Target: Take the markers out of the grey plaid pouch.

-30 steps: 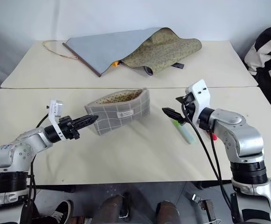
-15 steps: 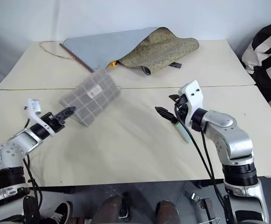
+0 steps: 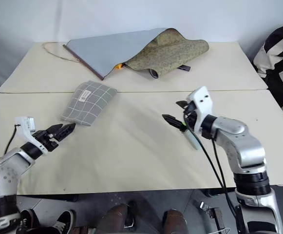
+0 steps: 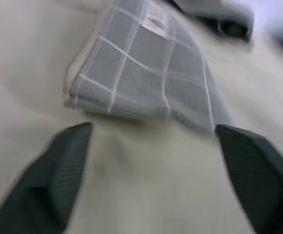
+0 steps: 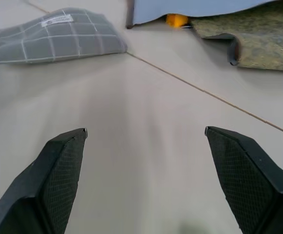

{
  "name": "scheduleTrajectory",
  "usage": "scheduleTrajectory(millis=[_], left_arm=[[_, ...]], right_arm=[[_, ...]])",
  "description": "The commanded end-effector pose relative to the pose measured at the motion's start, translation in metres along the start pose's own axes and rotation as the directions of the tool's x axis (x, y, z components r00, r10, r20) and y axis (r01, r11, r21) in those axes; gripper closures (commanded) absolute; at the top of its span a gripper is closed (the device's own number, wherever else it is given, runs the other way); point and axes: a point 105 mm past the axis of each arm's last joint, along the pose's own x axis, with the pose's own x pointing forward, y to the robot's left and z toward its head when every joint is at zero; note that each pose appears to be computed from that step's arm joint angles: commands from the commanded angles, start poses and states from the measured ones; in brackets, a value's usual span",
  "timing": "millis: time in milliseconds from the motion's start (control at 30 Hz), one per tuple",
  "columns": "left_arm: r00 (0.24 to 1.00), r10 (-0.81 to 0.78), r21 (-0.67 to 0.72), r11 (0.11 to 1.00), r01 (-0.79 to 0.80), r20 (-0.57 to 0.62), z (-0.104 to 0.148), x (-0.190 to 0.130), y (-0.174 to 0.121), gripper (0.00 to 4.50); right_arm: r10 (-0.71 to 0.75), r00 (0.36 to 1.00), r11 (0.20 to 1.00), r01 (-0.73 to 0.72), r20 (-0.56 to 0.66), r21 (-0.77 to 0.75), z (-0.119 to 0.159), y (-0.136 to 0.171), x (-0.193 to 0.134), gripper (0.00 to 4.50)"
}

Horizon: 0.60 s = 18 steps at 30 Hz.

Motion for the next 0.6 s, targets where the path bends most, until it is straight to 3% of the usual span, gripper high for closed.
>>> scheduleTrajectory(millis=[33,67,200,367,467,600], left_arm=[[0.992,-0.092,0.11,0.99,0.083,0.083,0.025,-0.018,-0.022,0.02],[0.992,-0.088,0.079,0.994,0.082,0.085,0.023,-0.02,-0.021,0.02],[0.996,-0.079,0.21,0.975,0.067,0.05,0.021,-0.03,-0.017,0.02],[0.994,-0.11,0.299,0.948,0.11,-0.02,0.009,-0.036,-0.024,0.02],[0.991,-0.126,0.308,0.942,0.132,-0.038,0.002,-0.038,-0.03,0.02],[0.992,-0.124,0.32,0.939,0.129,-0.035,0.0,-0.038,-0.03,0.02]], right_arm=[[-0.17,0.984,0.983,0.173,0.058,-0.06,0.011,-0.036,-0.029,0.43],[-0.219,0.974,0.973,0.222,0.058,-0.065,0.009,-0.045,-0.033,0.43],[-0.47,0.88,0.87,0.475,0.069,-0.134,-0.009,-0.09,-0.052,0.43],[-0.59,0.804,0.795,0.595,0.081,-0.12,-0.024,-0.118,-0.071,0.43],[-0.691,0.721,0.714,0.692,0.054,-0.103,-0.036,-0.141,-0.088,0.43],[-0.685,0.727,0.717,0.682,0.035,-0.146,-0.046,-0.143,-0.086,0.43]])
